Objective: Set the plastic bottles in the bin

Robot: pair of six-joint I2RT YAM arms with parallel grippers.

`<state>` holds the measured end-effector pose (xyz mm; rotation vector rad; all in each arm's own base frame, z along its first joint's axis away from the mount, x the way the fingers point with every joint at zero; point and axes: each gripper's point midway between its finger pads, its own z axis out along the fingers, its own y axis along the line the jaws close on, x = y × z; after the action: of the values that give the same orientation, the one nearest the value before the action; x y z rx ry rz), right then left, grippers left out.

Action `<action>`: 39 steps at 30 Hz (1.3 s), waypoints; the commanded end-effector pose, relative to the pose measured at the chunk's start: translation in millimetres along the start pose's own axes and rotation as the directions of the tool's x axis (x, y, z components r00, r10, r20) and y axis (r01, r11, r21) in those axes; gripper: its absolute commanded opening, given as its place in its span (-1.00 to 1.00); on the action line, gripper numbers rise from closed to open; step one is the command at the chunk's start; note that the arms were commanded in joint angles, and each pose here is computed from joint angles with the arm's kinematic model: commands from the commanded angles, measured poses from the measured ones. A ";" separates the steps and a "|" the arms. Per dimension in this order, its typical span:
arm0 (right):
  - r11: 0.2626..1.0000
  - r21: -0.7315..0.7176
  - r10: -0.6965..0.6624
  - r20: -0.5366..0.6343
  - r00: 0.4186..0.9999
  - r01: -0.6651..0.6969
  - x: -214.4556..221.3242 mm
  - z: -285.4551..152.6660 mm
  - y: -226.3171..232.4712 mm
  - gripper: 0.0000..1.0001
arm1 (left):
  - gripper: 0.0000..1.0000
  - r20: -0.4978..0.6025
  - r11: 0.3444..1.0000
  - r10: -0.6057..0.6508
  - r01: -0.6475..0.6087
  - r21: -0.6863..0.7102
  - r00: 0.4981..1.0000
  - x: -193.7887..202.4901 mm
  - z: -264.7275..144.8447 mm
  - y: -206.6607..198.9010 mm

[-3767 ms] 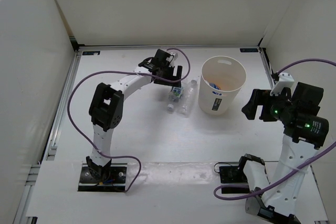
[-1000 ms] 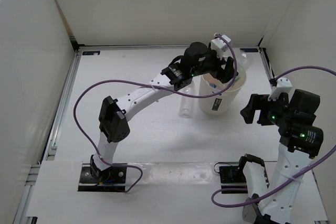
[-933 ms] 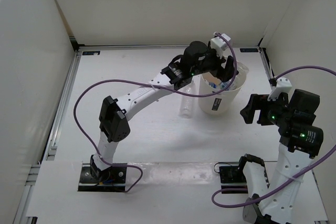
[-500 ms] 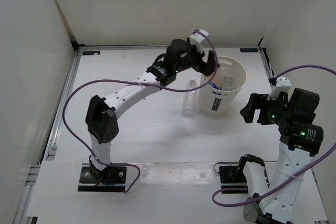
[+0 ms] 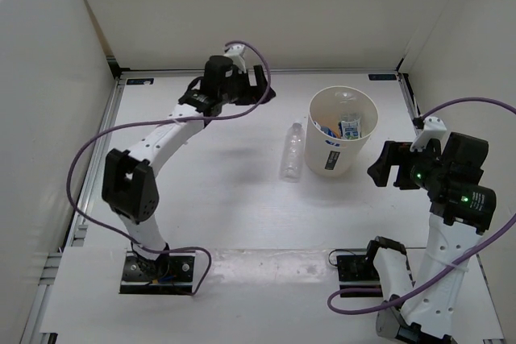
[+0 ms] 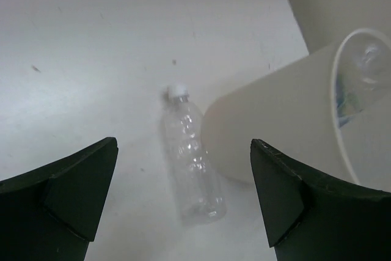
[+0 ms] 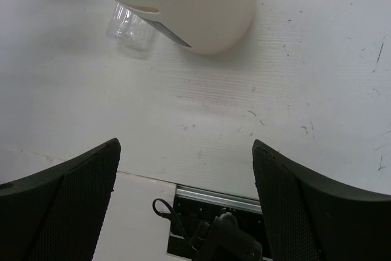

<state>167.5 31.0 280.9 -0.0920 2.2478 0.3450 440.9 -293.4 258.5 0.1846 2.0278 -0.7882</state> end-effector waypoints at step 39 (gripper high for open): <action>0.999 0.043 0.009 -0.005 1.000 -0.009 -4.8 5.1 -16.8 0.80 | 0.06 -0.586 0.954 -0.262 0.297 -0.038 0.767 184.6 68.8 -6.5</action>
<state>170.5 15.9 275.5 -0.0642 2.2745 0.2836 358.4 -392.6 42.3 0.2031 2.7631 -1.0786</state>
